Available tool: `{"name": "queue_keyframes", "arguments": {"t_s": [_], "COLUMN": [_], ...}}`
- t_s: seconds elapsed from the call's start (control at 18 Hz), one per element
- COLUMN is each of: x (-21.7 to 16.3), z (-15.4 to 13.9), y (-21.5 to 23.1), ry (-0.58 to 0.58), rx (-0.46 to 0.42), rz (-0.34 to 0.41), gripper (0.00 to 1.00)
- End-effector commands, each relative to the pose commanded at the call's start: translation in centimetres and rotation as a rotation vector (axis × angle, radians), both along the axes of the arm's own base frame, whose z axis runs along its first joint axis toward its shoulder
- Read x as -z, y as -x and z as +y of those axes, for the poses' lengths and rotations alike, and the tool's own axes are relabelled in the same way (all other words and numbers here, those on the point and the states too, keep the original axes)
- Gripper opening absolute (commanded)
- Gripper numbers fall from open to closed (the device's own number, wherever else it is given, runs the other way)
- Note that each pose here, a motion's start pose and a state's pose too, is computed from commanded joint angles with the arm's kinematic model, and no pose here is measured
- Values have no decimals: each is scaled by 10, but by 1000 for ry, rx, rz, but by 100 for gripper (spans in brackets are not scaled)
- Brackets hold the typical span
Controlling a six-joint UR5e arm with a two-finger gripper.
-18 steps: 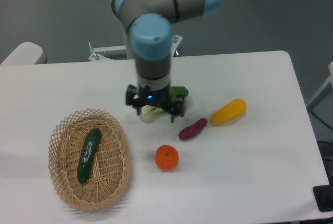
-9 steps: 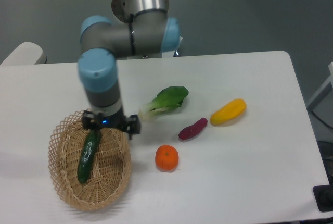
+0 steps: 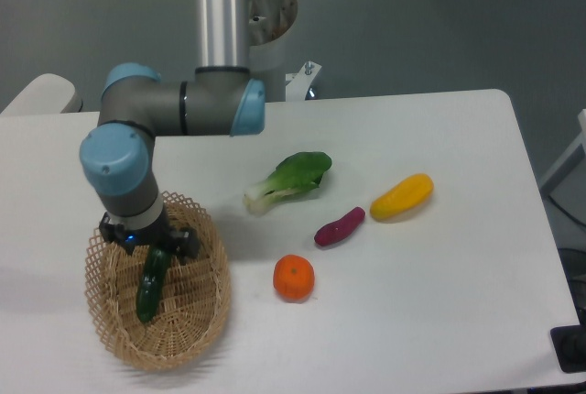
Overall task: Pick up the cucumber from the basket
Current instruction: 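Lower the gripper over the green cucumber and close on it, then lift the held cucumber out of the basket and carry it away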
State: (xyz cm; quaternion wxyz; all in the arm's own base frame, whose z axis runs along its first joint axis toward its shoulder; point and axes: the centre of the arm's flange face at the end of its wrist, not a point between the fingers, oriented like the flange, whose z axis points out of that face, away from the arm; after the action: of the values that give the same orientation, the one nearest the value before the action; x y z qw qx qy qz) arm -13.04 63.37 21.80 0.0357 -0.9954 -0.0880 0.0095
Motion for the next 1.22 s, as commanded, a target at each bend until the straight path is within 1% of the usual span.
{"name": "queue_keyframes", "arguments": {"t_s": [0.11, 0.22, 0.33, 0.39, 0.5, 0.56, 0.61, 0.67, 0.72, 0.83, 1.06, 1.22], "x": [8, 15, 18, 17, 17, 17, 16, 14, 13, 9, -8, -51], "z": [2, 3, 3, 3, 3, 4, 4, 4, 4, 5, 8, 15], "y": [-2, -4, -4, -4, -4, -4, -4, -4, -3, -3, -1, 10], "ry": [6, 24, 25, 25, 24, 23, 21, 19, 17, 12, -15, -81], "rx": [10, 33, 35, 36, 41, 41, 41, 41, 40, 40, 66, 88], "rz": [1, 23, 27, 30, 28, 29, 30, 31, 32, 34, 49, 75], "gripper": [100, 100, 100, 94, 60, 47, 37, 30, 25, 21, 20, 20]}}
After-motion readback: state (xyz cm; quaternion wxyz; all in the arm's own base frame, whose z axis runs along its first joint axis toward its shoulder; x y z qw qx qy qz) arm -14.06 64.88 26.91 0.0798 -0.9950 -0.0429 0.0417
